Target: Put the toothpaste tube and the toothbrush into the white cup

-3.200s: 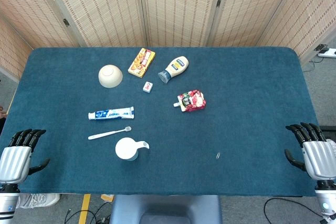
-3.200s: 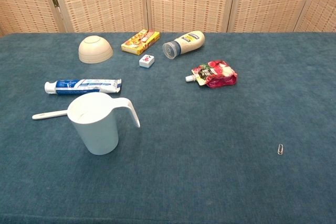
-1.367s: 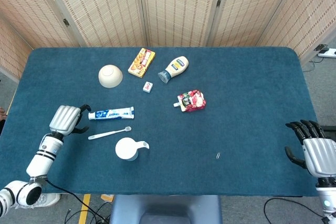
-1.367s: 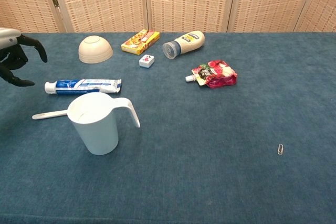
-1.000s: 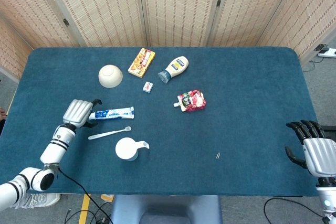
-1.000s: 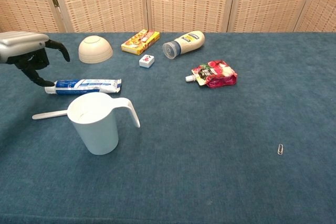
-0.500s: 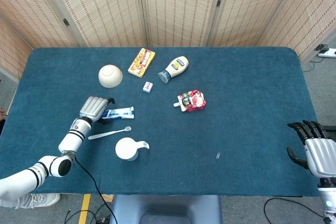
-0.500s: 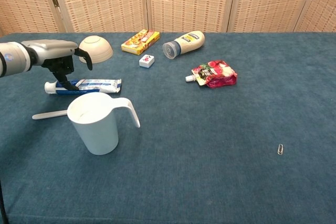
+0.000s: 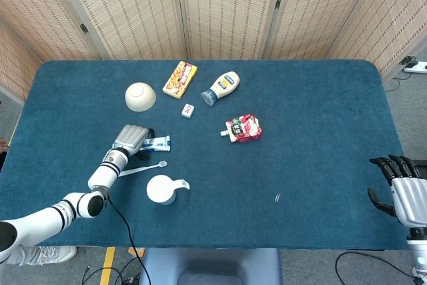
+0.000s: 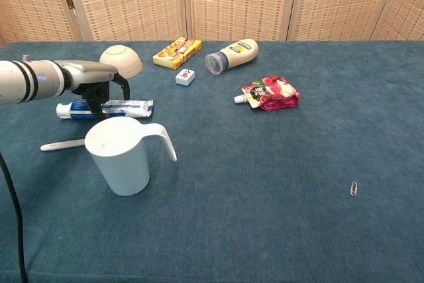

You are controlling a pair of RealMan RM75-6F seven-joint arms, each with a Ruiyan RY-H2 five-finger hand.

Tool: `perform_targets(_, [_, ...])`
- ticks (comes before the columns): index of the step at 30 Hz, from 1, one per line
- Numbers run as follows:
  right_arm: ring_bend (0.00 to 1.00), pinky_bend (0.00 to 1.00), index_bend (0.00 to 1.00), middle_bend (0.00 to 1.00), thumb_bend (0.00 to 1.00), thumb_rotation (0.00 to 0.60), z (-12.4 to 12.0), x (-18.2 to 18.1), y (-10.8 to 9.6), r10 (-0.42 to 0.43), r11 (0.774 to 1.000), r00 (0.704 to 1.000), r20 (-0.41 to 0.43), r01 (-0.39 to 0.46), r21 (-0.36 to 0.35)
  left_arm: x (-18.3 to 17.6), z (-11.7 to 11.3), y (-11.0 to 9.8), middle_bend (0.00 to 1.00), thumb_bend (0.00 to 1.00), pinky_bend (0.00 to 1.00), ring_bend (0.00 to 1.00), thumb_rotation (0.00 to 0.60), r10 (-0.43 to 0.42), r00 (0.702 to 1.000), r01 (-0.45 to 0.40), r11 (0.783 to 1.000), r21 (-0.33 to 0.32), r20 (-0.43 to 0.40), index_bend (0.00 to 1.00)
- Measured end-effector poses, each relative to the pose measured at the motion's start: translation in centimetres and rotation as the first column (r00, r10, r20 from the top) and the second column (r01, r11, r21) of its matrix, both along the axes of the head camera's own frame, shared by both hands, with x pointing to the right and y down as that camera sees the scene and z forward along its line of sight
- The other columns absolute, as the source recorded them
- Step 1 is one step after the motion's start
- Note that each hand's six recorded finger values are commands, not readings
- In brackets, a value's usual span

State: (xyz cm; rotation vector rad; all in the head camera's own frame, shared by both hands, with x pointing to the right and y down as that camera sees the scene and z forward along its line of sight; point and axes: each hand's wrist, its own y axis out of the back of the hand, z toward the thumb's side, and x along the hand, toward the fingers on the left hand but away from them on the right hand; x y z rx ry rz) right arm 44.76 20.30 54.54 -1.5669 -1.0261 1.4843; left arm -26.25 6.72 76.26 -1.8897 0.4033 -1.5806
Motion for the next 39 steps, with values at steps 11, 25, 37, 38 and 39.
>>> perform_targets(11, [0.14, 0.14, 0.25, 0.26, 0.26, 0.6, 0.1, 0.0, 0.1, 0.0, 1.0, 1.0, 0.0, 0.0, -0.005, 0.3, -0.5, 0.7, 0.98, 0.24, 0.92, 0.87, 0.6, 0.017, 1.0, -0.017, 1.0, 0.013, -0.01, 0.42])
perform_targets(25, [0.14, 0.14, 0.25, 0.26, 0.26, 0.6, 0.0, 0.4, 0.4, 0.016, 1.0, 1.0, -0.005, -0.016, -0.006, 0.5, 0.6, 0.3, 1.0, 0.31, 0.93, 0.89, 0.6, -0.012, 0.999, 0.013, 1.0, 0.024, -0.034, 0.49])
perform_targets(37, [0.14, 0.14, 0.25, 0.26, 0.26, 0.6, 0.1, 0.5, 0.2, 0.017, 1.0, 1.0, 0.0, -0.017, -0.001, -0.5, -0.4, -0.6, 1.0, 0.36, 0.96, 0.92, 0.6, -0.108, 0.986, 0.115, 0.992, 0.055, -0.124, 0.61])
perform_targets(38, [0.14, 0.14, 0.25, 0.26, 0.26, 0.6, 0.1, 0.4, 0.2, 0.016, 1.0, 1.0, 0.001, -0.016, -0.001, -0.7, -0.6, -0.7, 1.0, 0.37, 0.96, 0.92, 0.6, -0.122, 0.983, 0.13, 0.99, 0.054, -0.139, 0.62])
perform_targets(39, [0.14, 0.14, 0.25, 0.26, 0.26, 0.6, 0.1, 0.4, 0.2, 0.015, 1.0, 1.0, 0.001, -0.015, 0.0, -0.9, -0.9, -0.9, 1.0, 0.37, 0.97, 0.92, 0.6, -0.141, 0.977, 0.151, 0.987, 0.053, -0.16, 0.63])
